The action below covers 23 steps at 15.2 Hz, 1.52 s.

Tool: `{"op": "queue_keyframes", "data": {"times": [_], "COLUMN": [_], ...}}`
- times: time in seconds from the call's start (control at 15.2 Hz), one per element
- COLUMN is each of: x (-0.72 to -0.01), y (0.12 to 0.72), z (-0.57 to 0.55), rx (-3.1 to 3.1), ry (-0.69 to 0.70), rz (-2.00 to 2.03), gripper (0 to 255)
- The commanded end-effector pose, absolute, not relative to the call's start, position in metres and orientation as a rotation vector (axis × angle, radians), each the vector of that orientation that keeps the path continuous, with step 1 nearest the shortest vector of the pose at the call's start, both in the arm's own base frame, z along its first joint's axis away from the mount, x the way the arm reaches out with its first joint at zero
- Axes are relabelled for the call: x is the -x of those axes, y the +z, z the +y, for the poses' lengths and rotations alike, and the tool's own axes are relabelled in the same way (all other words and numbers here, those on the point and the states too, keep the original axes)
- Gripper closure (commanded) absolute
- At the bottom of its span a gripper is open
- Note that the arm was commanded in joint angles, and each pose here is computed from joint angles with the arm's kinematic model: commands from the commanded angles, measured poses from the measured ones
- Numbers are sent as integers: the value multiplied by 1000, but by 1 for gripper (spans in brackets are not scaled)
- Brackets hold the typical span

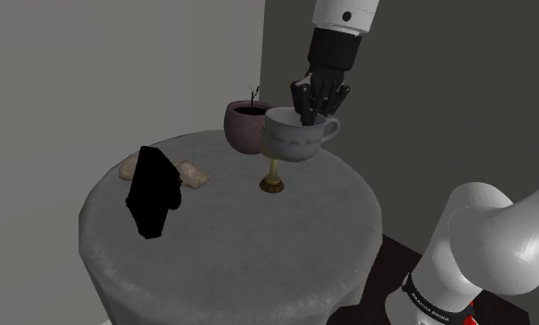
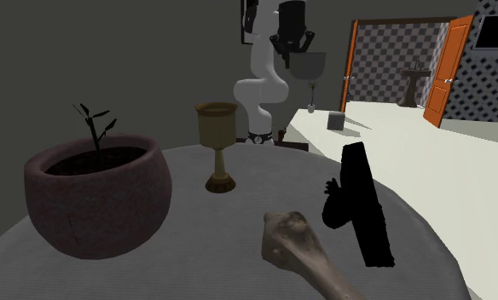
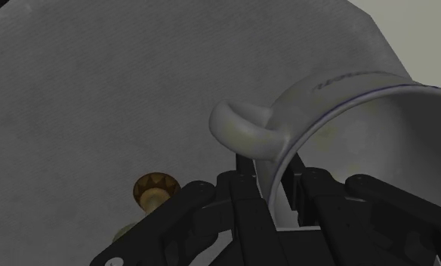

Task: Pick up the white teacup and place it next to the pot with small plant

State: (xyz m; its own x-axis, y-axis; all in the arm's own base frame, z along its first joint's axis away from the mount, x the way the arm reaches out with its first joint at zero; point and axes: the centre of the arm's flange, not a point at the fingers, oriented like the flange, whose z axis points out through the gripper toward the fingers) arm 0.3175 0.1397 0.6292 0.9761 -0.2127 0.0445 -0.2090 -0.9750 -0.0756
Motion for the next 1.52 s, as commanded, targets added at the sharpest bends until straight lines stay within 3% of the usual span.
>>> {"op": "queue_keyframes", "data": {"times": [0.0, 0.79, 1.45], "x": [-319, -319, -392], "y": [641, 699, 700], "z": [140, 140, 30], "rx": [3053, 3053, 3053], "ry": [-81, -81, -81], "rz": [326, 326, 326], "gripper": [255, 255, 255]}}
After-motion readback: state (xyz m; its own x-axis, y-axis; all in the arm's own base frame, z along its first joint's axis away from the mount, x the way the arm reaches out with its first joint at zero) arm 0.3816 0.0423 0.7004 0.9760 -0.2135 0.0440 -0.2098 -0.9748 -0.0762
